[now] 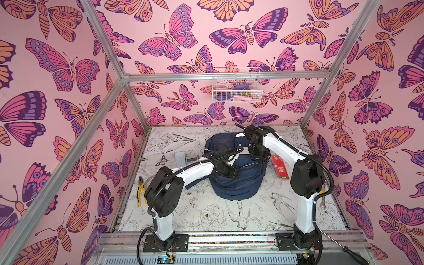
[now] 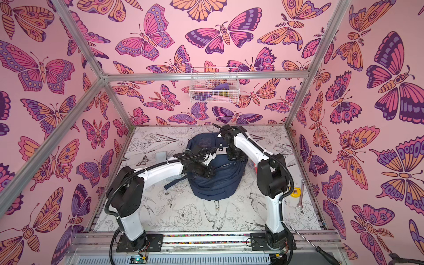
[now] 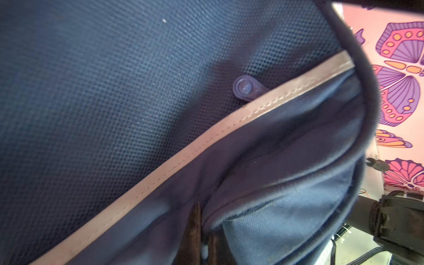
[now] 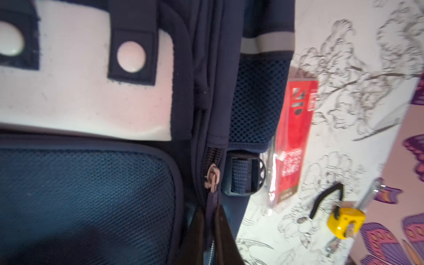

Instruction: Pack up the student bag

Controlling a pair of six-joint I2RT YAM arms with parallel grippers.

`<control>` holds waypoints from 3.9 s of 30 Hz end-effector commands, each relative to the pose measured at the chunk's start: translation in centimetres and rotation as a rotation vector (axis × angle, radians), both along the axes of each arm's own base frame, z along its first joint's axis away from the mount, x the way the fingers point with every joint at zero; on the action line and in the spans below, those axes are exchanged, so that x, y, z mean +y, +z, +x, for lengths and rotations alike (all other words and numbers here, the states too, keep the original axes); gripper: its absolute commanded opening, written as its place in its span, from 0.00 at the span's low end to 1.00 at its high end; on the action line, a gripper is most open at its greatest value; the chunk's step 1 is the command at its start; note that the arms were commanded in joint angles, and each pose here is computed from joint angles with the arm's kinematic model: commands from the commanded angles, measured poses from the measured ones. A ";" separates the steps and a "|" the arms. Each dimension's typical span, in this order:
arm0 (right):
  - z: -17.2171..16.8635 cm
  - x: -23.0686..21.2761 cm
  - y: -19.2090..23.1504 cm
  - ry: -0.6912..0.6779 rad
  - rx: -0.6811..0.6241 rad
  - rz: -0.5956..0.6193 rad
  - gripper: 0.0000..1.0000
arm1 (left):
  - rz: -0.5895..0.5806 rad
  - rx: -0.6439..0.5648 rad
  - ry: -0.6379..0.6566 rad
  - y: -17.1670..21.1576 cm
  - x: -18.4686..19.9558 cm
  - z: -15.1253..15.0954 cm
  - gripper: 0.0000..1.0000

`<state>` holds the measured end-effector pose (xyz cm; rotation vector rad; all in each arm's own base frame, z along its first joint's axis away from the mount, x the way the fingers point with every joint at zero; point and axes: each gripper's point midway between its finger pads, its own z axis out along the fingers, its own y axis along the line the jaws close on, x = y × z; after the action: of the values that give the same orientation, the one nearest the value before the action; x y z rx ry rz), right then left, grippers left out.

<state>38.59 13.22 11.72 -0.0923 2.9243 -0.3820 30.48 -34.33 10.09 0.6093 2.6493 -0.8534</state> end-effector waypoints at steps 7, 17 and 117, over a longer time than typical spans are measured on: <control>-4.1 -5.7 1.7 0.089 0.102 -0.249 0.10 | 0.129 0.009 0.125 -1.7 5.1 0.5 0.00; -4.3 -4.7 0.5 0.089 0.121 -0.182 0.21 | 0.205 -0.006 0.057 -3.4 5.6 -0.6 0.00; -17.8 15.3 5.8 0.480 -0.337 0.606 0.00 | -0.534 0.016 -0.006 19.4 -7.1 -0.9 0.00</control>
<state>21.12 24.48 16.37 -0.4481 2.5325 0.3777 29.95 -38.43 22.33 0.4706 2.5230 -1.1543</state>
